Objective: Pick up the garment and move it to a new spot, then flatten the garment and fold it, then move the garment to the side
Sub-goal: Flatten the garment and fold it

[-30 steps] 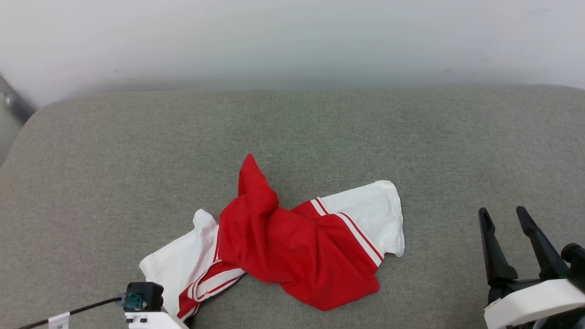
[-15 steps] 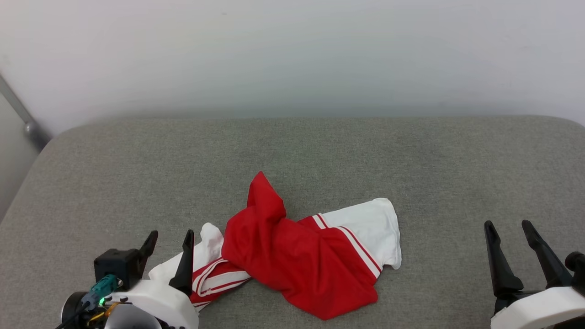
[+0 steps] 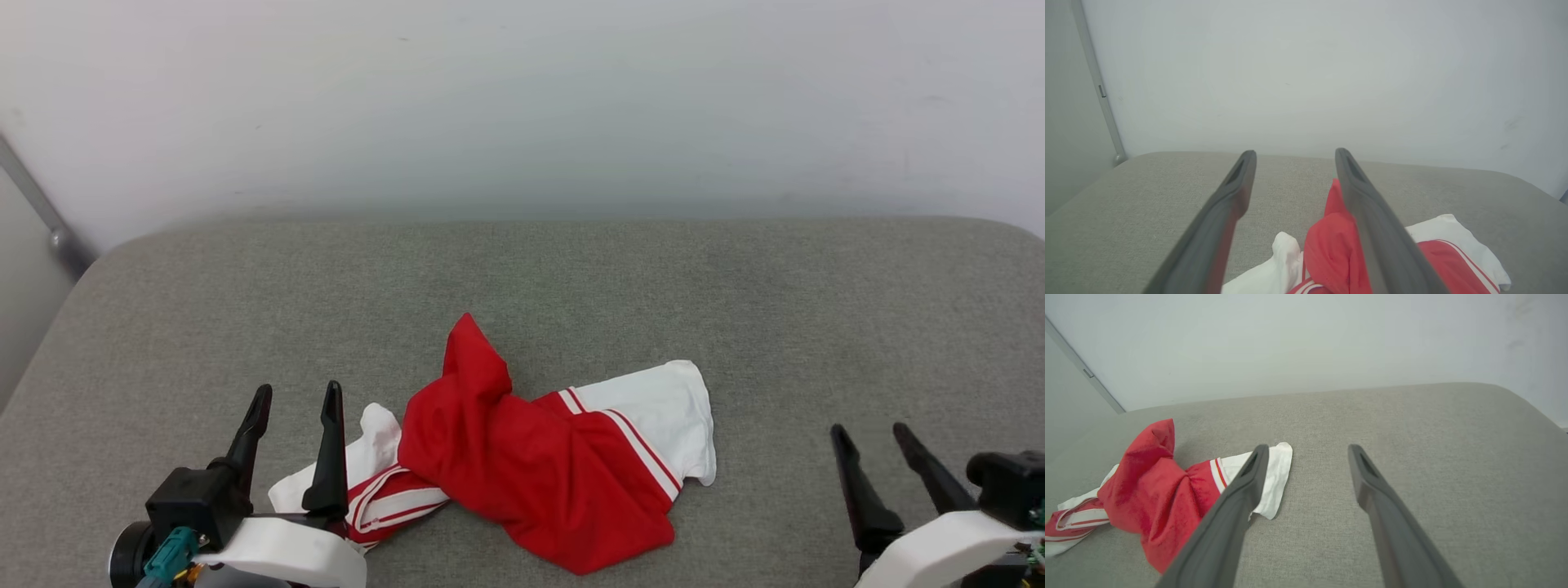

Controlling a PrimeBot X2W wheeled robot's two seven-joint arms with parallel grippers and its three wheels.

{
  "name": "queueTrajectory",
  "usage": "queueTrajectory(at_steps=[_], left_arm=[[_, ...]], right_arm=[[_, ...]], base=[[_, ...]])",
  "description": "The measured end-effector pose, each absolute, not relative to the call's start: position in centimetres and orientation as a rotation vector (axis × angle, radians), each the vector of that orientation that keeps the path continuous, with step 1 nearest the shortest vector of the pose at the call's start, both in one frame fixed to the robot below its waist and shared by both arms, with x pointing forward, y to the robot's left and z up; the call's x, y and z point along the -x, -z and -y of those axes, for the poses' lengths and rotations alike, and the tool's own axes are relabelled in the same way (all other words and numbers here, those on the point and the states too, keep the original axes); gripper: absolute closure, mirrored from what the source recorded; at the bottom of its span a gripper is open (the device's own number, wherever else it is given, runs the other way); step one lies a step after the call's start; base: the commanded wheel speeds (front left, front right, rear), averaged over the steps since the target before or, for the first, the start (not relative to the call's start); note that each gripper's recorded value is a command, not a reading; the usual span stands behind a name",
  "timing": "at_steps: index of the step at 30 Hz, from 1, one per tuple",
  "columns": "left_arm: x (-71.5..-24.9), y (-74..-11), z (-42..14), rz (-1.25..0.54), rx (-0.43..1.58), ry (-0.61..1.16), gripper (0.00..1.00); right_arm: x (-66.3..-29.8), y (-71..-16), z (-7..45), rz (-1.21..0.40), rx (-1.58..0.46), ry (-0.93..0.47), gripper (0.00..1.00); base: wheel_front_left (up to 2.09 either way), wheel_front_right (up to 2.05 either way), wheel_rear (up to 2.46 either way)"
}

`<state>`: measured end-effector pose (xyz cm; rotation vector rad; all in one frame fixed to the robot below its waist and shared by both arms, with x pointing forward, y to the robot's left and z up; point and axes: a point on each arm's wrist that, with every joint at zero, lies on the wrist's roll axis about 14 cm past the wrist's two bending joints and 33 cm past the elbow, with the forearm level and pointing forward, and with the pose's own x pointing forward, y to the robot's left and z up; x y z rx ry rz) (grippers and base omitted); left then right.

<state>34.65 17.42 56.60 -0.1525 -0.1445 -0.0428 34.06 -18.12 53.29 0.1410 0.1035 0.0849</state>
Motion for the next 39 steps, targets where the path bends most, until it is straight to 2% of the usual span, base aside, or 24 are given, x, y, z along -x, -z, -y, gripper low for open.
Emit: queueTrajectory(at_steps=[6,13,20,29,30,31,32,39], left_arm=[[-34.5,-56.3,-17.5,0.136,0.150,0.036,0.00],[-35.4,-56.4,-17.0,0.145,0.153,0.050,0.00],[-37.0,-55.2,-17.0,0.128,0.163,0.047,0.00],[-37.9,-53.2,-18.5,0.085,0.164,-0.002,0.00],[-37.9,-53.0,-18.5,0.081,0.166,-0.007,0.00],[-37.9,-52.9,-18.6,0.077,0.167,-0.011,0.00],[-37.9,-52.8,-18.6,0.075,0.168,-0.013,0.00],[-37.6,-52.9,-19.0,0.082,0.151,-0.019,0.00]], right_arm=[[-35.3,-49.7,15.8,-0.311,-0.194,-0.176,0.00],[-37.2,-46.1,9.9,-0.590,-0.158,-0.411,0.00],[-37.9,-43.4,3.7,-0.795,-0.046,-0.653,0.00],[-37.2,-39.2,0.5,-0.991,0.003,-0.783,0.00],[-37.1,-39.0,0.4,-0.998,0.009,-0.790,0.60],[-37.2,-39.0,0.3,-0.993,0.005,-0.794,0.96],[-37.3,-39.0,0.2,-0.986,0.001,-0.797,1.00],[-39.0,-42.9,0.5,-0.794,0.040,-0.810,1.00]], base=[[0.00,0.00,0.00],[0.00,0.00,0.00],[0.00,0.00,0.00],[0.00,0.00,0.00],[0.00,0.00,0.00],[0.00,0.00,0.00],[0.00,0.00,0.00],[0.00,0.00,0.00]])
